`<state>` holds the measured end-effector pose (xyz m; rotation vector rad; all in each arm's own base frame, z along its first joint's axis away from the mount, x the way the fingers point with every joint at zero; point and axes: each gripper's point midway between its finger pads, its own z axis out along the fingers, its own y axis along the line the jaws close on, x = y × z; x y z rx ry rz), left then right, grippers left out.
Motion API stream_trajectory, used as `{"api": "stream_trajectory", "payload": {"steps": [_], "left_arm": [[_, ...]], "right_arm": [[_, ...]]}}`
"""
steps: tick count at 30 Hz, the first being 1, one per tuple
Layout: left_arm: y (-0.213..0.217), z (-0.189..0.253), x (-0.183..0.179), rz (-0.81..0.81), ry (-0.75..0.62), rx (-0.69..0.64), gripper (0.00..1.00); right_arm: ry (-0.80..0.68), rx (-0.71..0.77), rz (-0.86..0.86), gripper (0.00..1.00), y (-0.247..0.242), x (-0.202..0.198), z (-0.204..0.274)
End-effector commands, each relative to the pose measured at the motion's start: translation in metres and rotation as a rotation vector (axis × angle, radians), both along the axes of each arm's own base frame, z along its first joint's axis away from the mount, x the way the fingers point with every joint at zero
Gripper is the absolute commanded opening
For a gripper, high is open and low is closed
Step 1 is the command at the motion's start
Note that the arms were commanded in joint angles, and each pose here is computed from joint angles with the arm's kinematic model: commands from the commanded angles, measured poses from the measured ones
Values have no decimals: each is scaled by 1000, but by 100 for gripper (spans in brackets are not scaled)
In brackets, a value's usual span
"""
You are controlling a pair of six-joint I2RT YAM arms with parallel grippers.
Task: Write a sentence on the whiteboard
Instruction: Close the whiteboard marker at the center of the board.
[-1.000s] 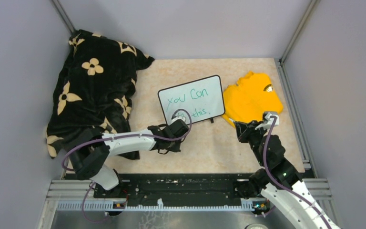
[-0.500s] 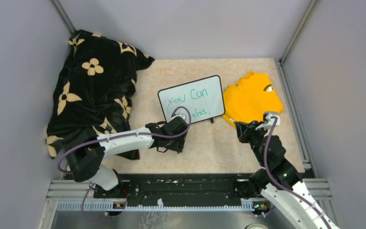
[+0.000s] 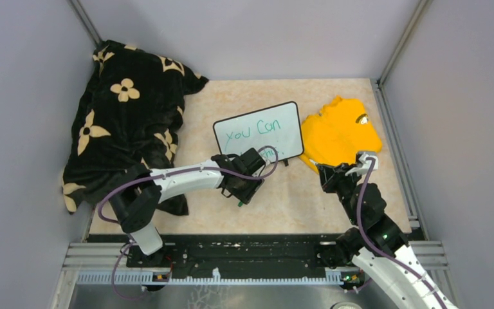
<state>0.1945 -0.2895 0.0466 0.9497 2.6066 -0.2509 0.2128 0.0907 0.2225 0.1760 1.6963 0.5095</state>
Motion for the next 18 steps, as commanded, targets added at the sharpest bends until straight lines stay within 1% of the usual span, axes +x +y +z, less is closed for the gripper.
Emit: {"api": "stream_trajectory", "payload": {"steps": [1,8,18], "left_arm": [[3,-7,-4,-79,37,57,54],[3,-18,-2,-81,68,56,52],[-2,-30,-8,-95,117,44,43]], "right_arm": [[-46,22,-16,0,-3,2,12],[-46,22,-19,0,-3,2,12],[-45,25,-23,0,-4,2,12]]}}
